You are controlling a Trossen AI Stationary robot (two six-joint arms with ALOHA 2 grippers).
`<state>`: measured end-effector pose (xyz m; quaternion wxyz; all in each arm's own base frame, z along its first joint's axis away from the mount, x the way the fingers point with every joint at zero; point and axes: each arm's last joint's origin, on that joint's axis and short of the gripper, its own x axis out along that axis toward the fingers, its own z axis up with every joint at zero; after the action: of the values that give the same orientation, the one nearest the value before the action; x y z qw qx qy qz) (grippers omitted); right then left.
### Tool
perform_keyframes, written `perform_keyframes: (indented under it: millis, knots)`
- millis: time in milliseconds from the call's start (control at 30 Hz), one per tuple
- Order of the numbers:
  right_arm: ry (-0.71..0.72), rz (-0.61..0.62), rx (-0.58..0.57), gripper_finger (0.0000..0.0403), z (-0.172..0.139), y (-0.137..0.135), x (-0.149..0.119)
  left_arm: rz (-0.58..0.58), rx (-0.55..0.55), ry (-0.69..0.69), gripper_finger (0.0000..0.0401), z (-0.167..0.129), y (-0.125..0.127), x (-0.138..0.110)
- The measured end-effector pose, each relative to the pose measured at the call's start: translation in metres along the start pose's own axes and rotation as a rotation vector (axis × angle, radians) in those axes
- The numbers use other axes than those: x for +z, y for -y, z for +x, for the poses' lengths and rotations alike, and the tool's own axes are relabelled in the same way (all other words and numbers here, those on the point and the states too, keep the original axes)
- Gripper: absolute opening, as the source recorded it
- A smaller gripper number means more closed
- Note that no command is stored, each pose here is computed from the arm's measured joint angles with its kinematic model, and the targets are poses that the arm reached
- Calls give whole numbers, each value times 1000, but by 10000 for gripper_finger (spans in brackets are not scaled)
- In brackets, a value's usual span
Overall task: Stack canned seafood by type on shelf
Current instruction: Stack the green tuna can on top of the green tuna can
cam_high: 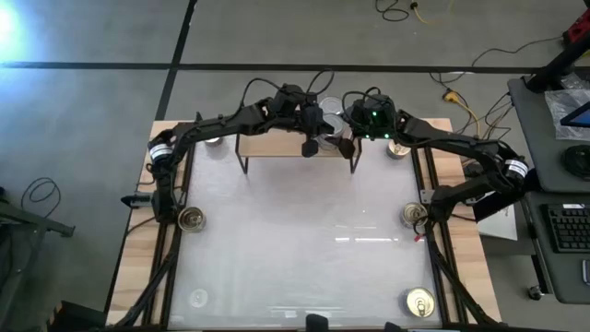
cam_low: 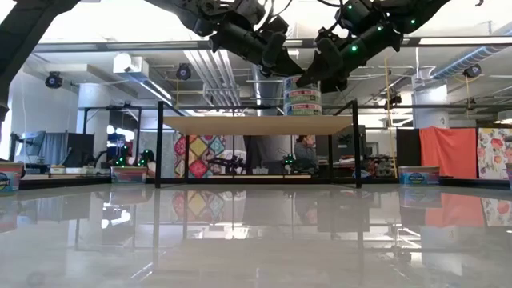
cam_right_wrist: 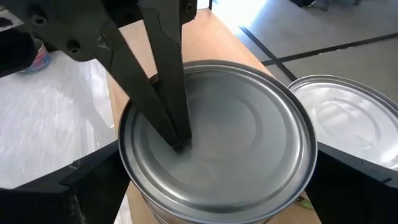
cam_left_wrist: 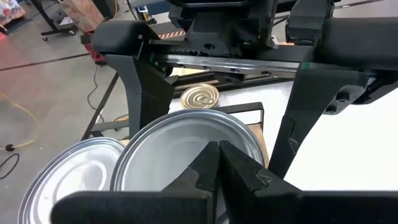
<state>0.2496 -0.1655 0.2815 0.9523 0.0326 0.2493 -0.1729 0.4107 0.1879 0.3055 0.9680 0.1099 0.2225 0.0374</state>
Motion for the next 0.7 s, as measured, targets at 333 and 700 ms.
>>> perform_keyframes:
  millis: [333, 700]
  knots:
    - [-57, -17, 20, 400, -14, -2, 11, -17, -7, -17, 0, 0, 1, -2]
    - [-105, -55, 29, 400, -23, -2, 23, -21, -2, -24, 0, 0, 0, -2]
